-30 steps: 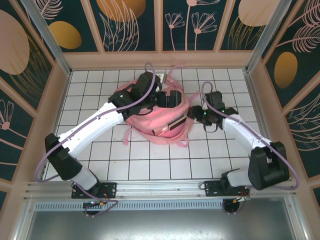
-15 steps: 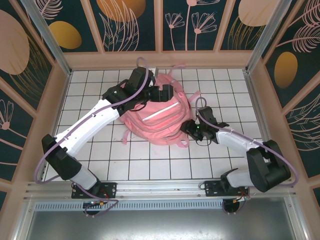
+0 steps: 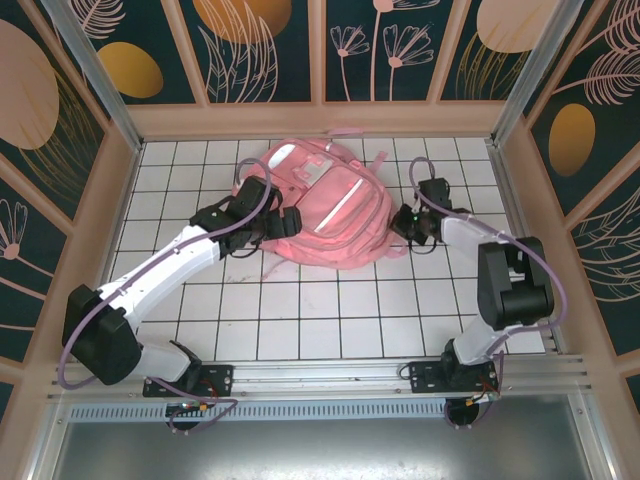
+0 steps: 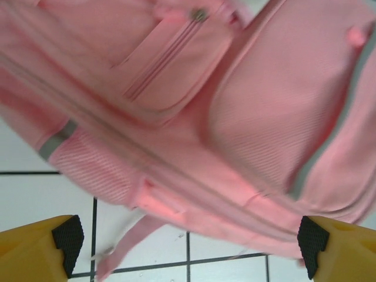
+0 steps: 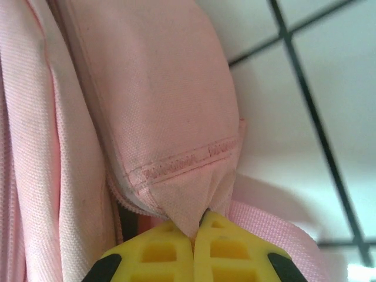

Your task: Pack the student bag

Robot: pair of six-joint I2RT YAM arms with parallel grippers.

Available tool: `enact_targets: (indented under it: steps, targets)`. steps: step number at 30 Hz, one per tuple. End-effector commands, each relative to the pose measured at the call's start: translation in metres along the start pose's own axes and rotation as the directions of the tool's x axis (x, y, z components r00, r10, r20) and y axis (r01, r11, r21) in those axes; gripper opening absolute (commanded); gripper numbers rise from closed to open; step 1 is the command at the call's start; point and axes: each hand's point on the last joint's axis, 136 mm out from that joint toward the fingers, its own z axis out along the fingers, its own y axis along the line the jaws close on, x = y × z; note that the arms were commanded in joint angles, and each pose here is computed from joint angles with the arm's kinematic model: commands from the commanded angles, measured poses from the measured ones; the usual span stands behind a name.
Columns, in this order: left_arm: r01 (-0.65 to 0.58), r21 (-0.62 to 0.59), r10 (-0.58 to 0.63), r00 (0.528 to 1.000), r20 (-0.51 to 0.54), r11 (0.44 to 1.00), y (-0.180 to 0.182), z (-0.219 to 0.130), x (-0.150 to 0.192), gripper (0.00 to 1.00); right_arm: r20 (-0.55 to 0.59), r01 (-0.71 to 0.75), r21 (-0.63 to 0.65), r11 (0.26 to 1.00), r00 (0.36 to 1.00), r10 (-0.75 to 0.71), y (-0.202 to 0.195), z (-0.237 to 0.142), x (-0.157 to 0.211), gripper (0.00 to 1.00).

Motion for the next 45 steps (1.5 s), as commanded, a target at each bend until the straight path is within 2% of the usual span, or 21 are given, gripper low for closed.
enact_targets:
  steps: [1, 4, 8, 10, 14, 19, 23, 26, 27, 29, 31, 38, 40, 45]
  targets:
    - [0.121, 0.002, -0.121, 0.992, -0.017, 0.993, 0.008, 0.016, 0.011, 0.94, 0.065, 0.1, 0.047, 0.994, 0.993, -0.103, -0.002, -0.003, -0.042, 0.08]
    - [0.169, -0.016, -0.169, 0.984, -0.047, 0.986, 0.018, 0.031, 0.022, 0.9, 0.092, 0.108, 0.048, 0.993, 0.989, -0.112, 0.0, -0.01, -0.065, 0.12]
    - [0.23, -0.048, -0.233, 0.971, -0.046, 0.972, 0.041, 0.041, 0.021, 0.85, 0.139, 0.125, 0.008, 0.992, 0.982, -0.125, 0.015, -0.03, -0.08, 0.27]
    - [0.263, -0.068, -0.267, 0.962, -0.057, 0.962, 0.057, 0.049, 0.028, 0.81, 0.151, 0.144, -0.019, 0.989, 0.979, -0.14, 0.028, -0.041, -0.077, 0.38]
    - [0.319, -0.063, -0.324, 0.942, -0.092, 0.946, 0.07, 0.064, 0.041, 0.72, 0.188, 0.206, -0.05, 0.977, 0.963, -0.193, 0.054, -0.065, -0.054, 0.47]
    - [0.359, 0.0, -0.356, 0.926, -0.128, 0.933, 0.059, 0.083, 0.046, 0.65, 0.287, 0.315, -0.118, 0.942, 0.919, -0.271, 0.092, -0.093, -0.003, 0.48]
    - [0.401, 0.071, -0.387, 0.91, -0.151, 0.914, 0.046, 0.091, 0.046, 0.63, 0.325, 0.435, -0.153, 0.887, 0.87, -0.371, 0.117, -0.098, 0.05, 0.48]
    - [0.417, 0.076, -0.4, 0.901, -0.166, 0.906, 0.045, 0.099, 0.049, 0.62, 0.293, 0.516, -0.151, 0.843, 0.838, -0.461, 0.128, -0.09, 0.089, 0.47]
    - [0.418, 0.08, -0.401, 0.9, -0.17, 0.905, 0.044, 0.103, 0.05, 0.6, 0.275, 0.532, -0.157, 0.832, 0.833, -0.481, 0.132, -0.087, 0.101, 0.47]
    - [0.424, 0.092, -0.404, 0.898, -0.176, 0.901, 0.041, 0.108, 0.05, 0.49, 0.244, 0.55, -0.167, 0.818, 0.827, -0.506, 0.137, -0.08, 0.119, 0.45]
    - [0.423, 0.1, -0.403, 0.899, -0.169, 0.901, 0.038, 0.112, 0.044, 0.46, 0.231, 0.583, -0.164, 0.796, 0.807, -0.544, 0.144, -0.074, 0.136, 0.45]
    - [0.43, 0.121, -0.414, 0.9, -0.134, 0.895, 0.027, 0.122, 0.022, 0.22, 0.166, 0.632, -0.147, 0.761, 0.774, -0.611, 0.153, -0.041, 0.164, 0.45]
    - [0.431, 0.126, -0.416, 0.9, -0.13, 0.893, 0.022, 0.123, 0.015, 0.0, 0.156, 0.643, -0.142, 0.753, 0.765, -0.624, 0.158, -0.035, 0.166, 0.45]
    - [0.443, 0.137, -0.433, 0.896, -0.099, 0.886, 0.017, 0.114, 0.0, 0.0, 0.145, 0.653, -0.143, 0.744, 0.757, -0.637, 0.166, -0.025, 0.167, 0.44]
